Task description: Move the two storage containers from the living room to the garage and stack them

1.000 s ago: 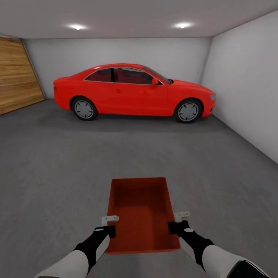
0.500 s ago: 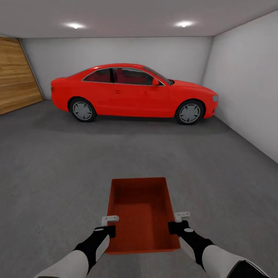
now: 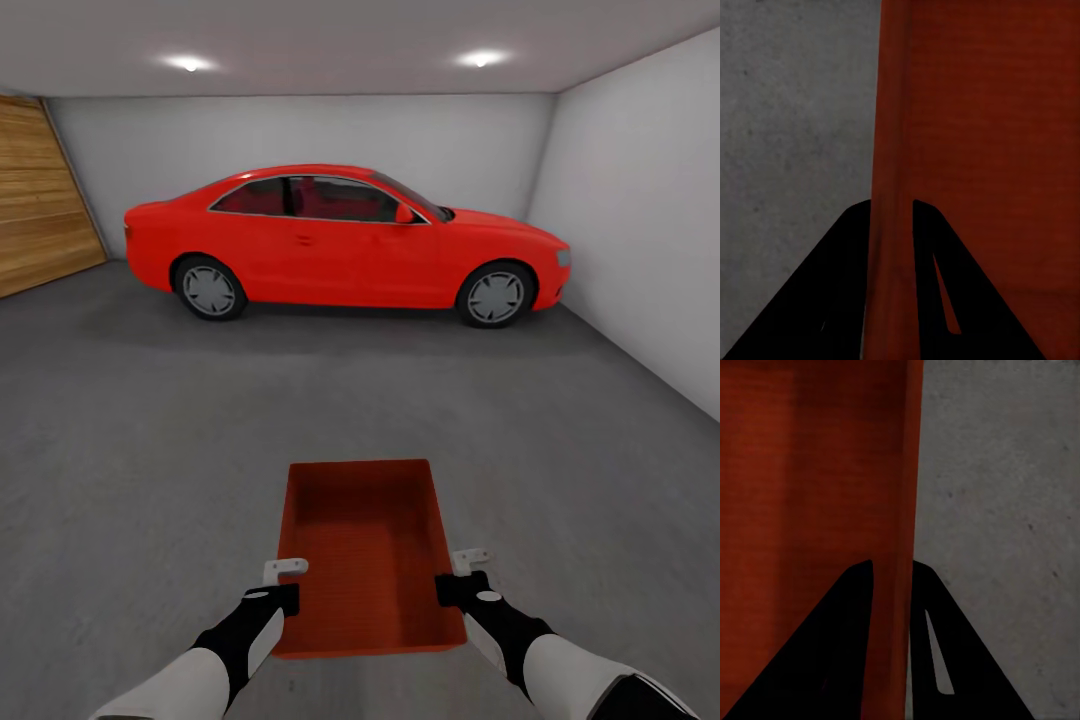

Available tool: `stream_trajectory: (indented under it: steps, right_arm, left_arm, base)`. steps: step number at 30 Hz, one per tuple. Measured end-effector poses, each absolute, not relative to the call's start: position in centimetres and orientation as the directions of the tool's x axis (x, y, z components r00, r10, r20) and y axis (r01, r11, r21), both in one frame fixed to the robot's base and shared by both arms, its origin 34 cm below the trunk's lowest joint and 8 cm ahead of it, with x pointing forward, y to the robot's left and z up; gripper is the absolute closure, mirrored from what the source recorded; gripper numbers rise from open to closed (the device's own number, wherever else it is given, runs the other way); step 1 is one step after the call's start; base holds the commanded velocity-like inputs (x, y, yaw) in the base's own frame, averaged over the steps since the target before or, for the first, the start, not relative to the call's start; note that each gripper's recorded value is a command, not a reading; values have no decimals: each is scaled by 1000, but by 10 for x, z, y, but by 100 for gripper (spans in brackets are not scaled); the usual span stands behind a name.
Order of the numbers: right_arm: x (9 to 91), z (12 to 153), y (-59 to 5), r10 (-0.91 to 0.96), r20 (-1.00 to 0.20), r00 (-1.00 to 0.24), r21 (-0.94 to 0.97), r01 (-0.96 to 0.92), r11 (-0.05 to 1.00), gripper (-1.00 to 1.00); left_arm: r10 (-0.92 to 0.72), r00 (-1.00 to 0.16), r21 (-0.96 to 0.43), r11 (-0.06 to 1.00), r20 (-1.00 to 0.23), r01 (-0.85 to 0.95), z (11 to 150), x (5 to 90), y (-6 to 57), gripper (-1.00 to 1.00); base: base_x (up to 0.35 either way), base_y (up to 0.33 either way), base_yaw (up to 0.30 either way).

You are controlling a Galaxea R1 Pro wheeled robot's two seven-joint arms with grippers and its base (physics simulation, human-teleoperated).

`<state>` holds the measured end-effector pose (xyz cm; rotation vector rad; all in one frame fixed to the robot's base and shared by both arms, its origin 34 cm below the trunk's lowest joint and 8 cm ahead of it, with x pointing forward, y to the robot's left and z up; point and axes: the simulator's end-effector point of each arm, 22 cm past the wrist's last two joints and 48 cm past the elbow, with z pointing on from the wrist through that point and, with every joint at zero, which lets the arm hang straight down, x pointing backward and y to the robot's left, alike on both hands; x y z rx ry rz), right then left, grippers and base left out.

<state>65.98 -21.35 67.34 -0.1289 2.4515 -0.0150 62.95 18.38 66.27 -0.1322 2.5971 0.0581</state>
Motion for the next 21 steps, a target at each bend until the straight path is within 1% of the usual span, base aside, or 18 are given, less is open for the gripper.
stream_trajectory:
  steps: [15,18,21]
  right_arm:
    - [660,673,-213,-97,-632,-769,-44,-89,995,100]
    - [660,673,-213,-97,-632,-769,-44,-89,995,100]
    - [660,673,-213,-97,-633,-768,-45,-88,995,100]
  left_arm:
    - [-83,-853,15,994,-516,-105,663,630,184,100]
    - [-83,-853,15,994,-516,-105,663,629,184,100]
    - [-83,-853,14,994,-516,-105,663,630,185,100]
  base:
    - [322,0,-4]
    - [322,0,-165]
    - [322,0,-257]
